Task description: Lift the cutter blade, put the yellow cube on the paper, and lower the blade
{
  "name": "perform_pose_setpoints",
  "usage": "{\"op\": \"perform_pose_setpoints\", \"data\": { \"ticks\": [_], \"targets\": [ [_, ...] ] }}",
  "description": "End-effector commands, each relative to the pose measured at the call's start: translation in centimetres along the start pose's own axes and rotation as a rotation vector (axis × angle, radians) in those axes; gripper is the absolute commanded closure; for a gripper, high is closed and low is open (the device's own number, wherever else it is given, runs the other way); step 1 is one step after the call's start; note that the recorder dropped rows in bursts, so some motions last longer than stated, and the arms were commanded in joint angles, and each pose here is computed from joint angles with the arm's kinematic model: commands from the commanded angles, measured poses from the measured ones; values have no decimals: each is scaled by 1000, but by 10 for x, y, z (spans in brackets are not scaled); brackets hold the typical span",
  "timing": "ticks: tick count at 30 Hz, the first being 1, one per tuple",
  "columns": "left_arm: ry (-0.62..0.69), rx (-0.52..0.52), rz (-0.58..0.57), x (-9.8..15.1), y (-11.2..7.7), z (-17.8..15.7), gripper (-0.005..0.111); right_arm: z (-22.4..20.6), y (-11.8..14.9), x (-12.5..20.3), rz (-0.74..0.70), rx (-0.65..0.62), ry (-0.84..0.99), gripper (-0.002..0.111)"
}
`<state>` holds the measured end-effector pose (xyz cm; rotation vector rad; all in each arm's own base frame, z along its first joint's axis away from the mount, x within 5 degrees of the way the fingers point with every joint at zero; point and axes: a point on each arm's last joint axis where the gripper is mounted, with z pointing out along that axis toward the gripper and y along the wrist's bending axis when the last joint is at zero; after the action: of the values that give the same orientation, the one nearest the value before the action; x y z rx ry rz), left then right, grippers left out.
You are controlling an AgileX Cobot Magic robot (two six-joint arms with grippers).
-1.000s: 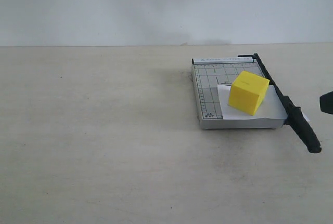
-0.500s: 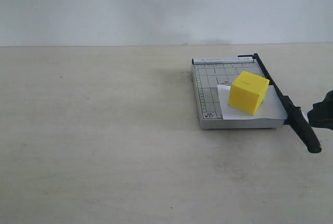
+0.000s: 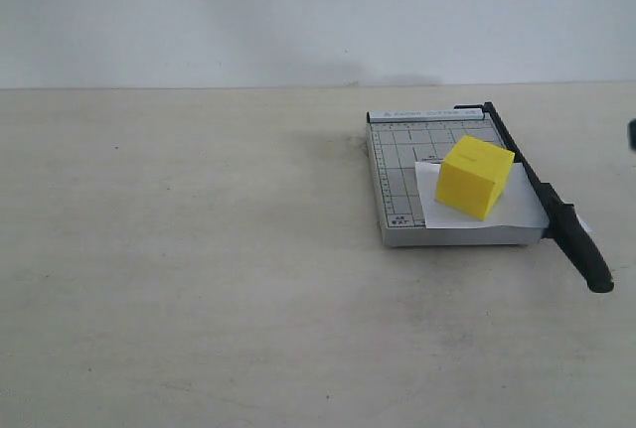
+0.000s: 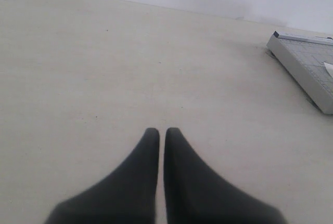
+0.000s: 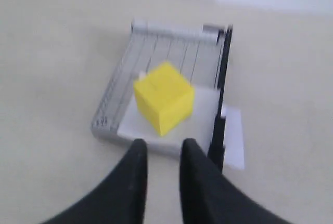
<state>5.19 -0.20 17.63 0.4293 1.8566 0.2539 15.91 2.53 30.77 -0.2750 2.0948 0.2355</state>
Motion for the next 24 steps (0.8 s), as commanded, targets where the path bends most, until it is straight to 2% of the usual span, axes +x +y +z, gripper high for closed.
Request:
{"op": "perform_pose_setpoints", "data": {
  "ticks": [1,9,15,18,21,24],
  "targets": [
    [-5,2,-1,0,0,0,102,-67,21,-8,-29,-7,-308,108],
    [-7,1,-1,0,0,0,102,-140,50,20,-103,-48,-564,108],
    [-7,1,-1,0,0,0,102,-156,64,50,-157,-105,-483,108],
    [-7,1,-1,0,0,0,102,-164,61,64,-124,-34,-475,109],
    [-7,1,-1,0,0,0,102,-161,52,72,-47,49,-379,109],
    [-7,1,-1,0,0,0,102,-154,50,83,-16,56,-262,109]
  ]
}}
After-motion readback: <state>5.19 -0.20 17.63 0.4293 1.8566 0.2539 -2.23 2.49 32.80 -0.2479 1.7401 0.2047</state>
